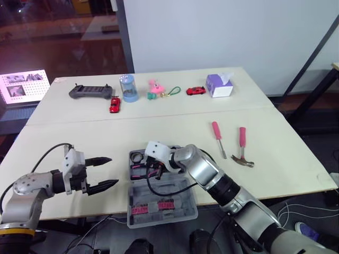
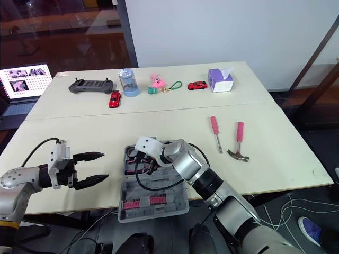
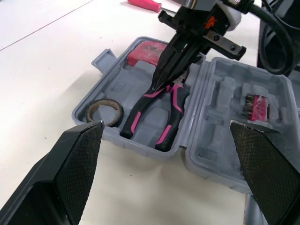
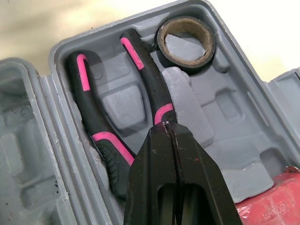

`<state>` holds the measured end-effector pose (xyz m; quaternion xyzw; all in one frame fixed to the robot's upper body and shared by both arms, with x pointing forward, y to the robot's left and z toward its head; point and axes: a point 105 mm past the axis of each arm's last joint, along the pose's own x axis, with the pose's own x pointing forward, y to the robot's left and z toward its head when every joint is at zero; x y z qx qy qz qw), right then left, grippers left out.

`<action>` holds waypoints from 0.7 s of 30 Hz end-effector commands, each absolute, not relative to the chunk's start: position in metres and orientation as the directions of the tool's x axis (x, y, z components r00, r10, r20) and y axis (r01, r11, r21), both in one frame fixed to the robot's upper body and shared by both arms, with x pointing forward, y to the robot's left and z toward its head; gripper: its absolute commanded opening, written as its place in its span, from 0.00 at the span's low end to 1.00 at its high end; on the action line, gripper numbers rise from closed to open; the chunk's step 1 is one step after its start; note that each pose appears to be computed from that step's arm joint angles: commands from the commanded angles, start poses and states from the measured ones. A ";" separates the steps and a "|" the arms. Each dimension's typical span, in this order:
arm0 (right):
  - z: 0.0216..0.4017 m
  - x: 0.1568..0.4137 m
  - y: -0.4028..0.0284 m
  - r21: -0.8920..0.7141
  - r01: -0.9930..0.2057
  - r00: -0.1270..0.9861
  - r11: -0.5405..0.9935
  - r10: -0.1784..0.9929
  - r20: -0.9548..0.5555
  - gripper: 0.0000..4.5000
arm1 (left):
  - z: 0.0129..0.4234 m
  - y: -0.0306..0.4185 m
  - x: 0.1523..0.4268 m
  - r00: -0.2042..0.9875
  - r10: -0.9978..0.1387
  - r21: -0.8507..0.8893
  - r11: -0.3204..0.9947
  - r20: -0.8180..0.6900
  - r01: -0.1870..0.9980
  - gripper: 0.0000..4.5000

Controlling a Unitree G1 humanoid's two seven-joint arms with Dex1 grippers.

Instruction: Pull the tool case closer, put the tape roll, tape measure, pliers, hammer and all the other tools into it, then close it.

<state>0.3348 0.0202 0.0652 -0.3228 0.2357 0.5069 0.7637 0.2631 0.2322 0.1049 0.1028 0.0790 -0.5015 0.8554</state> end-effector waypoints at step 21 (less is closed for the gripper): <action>0.132 0.309 -0.054 -0.178 -0.956 0.293 0.233 0.801 -0.522 0.00 | 0.074 0.217 0.267 0.418 -0.783 0.078 0.433 -0.460 0.898 0.26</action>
